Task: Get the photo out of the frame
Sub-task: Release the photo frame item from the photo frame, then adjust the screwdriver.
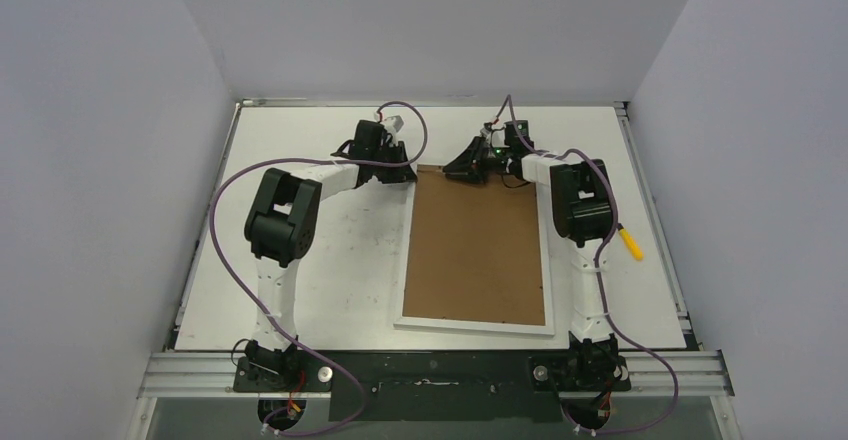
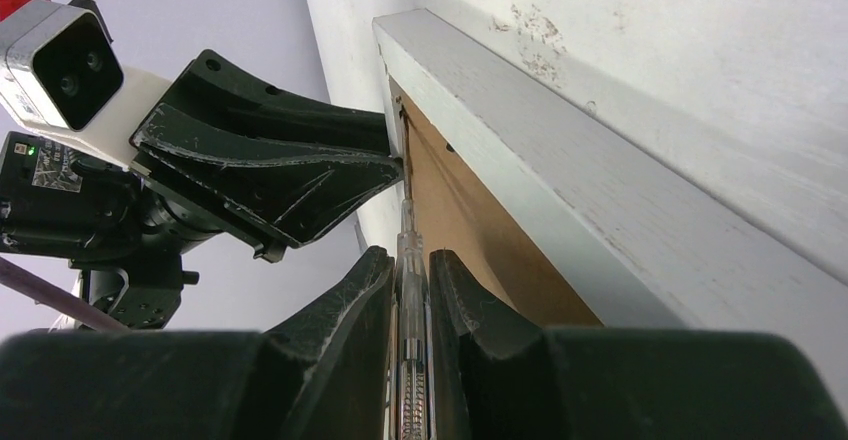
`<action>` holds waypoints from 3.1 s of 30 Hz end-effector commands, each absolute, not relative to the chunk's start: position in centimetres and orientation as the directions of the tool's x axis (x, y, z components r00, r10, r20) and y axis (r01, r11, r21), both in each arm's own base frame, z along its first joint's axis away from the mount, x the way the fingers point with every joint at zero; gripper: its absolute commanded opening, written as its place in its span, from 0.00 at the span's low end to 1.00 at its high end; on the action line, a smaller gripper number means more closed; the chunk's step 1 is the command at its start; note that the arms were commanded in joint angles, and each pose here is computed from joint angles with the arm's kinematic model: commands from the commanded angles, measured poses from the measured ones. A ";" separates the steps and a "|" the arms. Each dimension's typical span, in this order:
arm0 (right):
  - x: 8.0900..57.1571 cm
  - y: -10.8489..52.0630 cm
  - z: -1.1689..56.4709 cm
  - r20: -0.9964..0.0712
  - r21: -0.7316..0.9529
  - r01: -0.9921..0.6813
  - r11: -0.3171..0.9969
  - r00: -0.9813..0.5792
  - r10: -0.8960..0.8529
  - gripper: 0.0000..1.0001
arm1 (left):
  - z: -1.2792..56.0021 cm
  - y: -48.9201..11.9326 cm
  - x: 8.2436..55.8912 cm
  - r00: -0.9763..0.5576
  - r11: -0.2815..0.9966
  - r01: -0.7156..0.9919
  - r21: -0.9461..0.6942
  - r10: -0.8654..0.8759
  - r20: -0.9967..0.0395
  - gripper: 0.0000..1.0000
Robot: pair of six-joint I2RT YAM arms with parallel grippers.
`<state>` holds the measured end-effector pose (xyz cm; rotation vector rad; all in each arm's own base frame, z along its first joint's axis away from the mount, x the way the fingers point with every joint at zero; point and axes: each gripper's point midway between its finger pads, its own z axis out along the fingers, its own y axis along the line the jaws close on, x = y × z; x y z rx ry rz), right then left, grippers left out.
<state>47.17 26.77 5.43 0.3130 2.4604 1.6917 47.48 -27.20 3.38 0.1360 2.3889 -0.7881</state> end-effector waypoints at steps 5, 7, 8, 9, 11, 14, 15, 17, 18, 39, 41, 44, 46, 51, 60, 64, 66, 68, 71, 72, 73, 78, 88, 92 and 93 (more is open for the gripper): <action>44.5 31.5 3.2 0.059 0.913 0.126 0.387 -0.982 0.180 0.05 | 1.7 -28.0 45.4 -0.837 0.817 0.321 -0.479 0.009 -0.547 0.08; 44.4 31.8 3.3 0.057 0.915 0.123 0.385 -0.982 0.178 0.05 | 1.6 -28.3 45.3 -0.838 0.815 0.330 -0.476 0.020 -0.545 0.08; 44.4 31.9 3.3 0.060 0.915 0.124 0.384 -0.983 0.176 0.05 | 1.6 -28.5 45.2 -0.837 0.813 0.335 -0.476 0.024 -0.546 0.08; 44.3 32.1 3.3 0.061 0.916 0.124 0.381 -0.983 0.173 0.05 | 1.6 -28.5 45.2 -0.837 0.812 0.338 -0.476 0.028 -0.546 0.07; 44.3 32.2 3.2 0.066 0.917 0.128 0.377 -0.983 0.174 0.05 | 1.6 -28.6 45.2 -0.837 0.810 0.341 -0.477 0.031 -0.546 0.07; 44.4 32.3 3.3 0.063 0.920 0.126 0.370 -0.982 0.176 0.05 | 1.5 -28.7 45.0 -0.838 0.806 0.347 -0.479 0.038 -0.544 0.06; 44.5 32.3 3.5 0.061 0.922 0.123 0.368 -0.983 0.176 0.05 | 1.5 -28.7 45.0 -0.838 0.806 0.348 -0.478 0.039 -0.544 0.06; 44.9 32.4 4.1 0.046 0.924 0.109 0.365 -0.983 0.177 0.05 | 1.5 -28.7 45.0 -0.839 0.808 0.348 -0.475 0.042 -0.542 0.05; 45.0 32.4 4.5 0.037 0.925 0.102 0.366 -0.983 0.179 0.05 | 1.4 -28.6 44.9 -0.841 0.810 0.346 -0.473 0.044 -0.540 0.05; 47.4 31.0 9.1 -0.122 0.879 -0.015 0.476 -0.973 0.195 0.05 | 1.8 -27.9 45.0 -0.838 0.833 0.326 -0.447 0.036 -0.544 0.07; 47.7 28.4 9.3 -0.174 0.857 -0.036 0.514 -0.959 0.222 0.05 | 2.1 -27.6 45.1 -0.830 0.841 0.317 -0.439 0.023 -0.557 0.12; 47.0 25.5 10.4 -0.269 0.814 -0.093 0.574 -0.935 0.230 0.05 | 3.3 -27.2 45.3 -0.808 0.849 0.309 -0.429 -0.004 -0.589 0.21; 46.0 23.9 10.0 -0.310 0.765 -0.103 0.636 -0.924 0.223 0.05 | 4.2 -26.7 45.6 -0.792 0.859 0.294 -0.418 -0.026 -0.610 0.31; 42.8 20.9 11.1 -0.470 0.638 -0.181 0.748 -0.861 0.193 0.05 | 7.2 -25.3 45.6 -0.730 0.876 0.260 -0.405 -0.096 -0.677 0.51; 40.0 6.6 14.5 -0.737 0.286 0.143 0.948 -0.599 0.312 0.09 | 12.8 -24.0 43.6 -0.606 0.882 0.208 -0.423 -0.224 -0.764 0.60; 37.3 1.9 16.8 -0.839 0.100 0.214 0.972 -0.506 0.198 0.11 | 12.2 -24.2 41.3 -0.606 0.887 0.171 -0.430 -0.249 -0.755 0.65; 36.1 1.0 17.9 -0.861 0.084 0.236 0.968 -0.472 0.190 0.11 | 12.4 -24.3 39.9 -0.591 0.886 0.172 -0.430 -0.256 -0.765 0.68; 35.3 1.5 19.3 -0.875 0.111 0.197 0.974 -0.445 0.190 0.11 | 12.5 -24.3 38.7 -0.581 0.886 0.171 -0.432 -0.263 -0.770 0.68; 34.2 5.7 21.7 -0.895 0.198 -0.060 0.978 -0.419 0.155 0.12 | 13.3 -24.6 36.9 -0.578 0.865 0.194 -0.464 -0.281 -0.766 0.69; 33.7 7.2 22.3 -0.895 0.244 -0.134 0.961 -0.412 0.170 0.12 | 13.8 -24.9 36.2 -0.582 0.849 0.215 -0.482 -0.285 -0.762 0.69; 33.3 8.5 22.7 -0.892 0.284 -0.193 0.939 -0.413 0.184 0.12 | 14.5 -25.2 35.5 -0.583 0.833 0.229 -0.503 -0.296 -0.756 0.69; 31.0 12.8 22.3 -0.852 0.449 -0.374 0.811 -0.454 0.262 0.12 | 18.0 -27.8 31.1 -0.608 0.693 0.349 -0.631 -0.345 -0.715 0.69; 27.1 17.8 26.7 -0.780 0.613 -0.612 0.499 -0.371 0.503 0.10 | 25.0 -35.4 21.5 -0.625 0.328 0.602 -0.728 -0.375 -0.685 0.69; 26.0 19.4 27.9 -0.768 0.617 -0.648 0.446 -0.372 0.522 0.07 | 26.4 -37.8 20.2 -0.619 0.248 0.651 -0.717 -0.373 -0.691 0.68; 25.6 19.8 28.4 -0.761 0.619 -0.661 0.424 -0.370 0.533 0.07 | 26.6 -38.3 20.2 -0.621 0.235 0.657 -0.717 -0.370 -0.691 0.67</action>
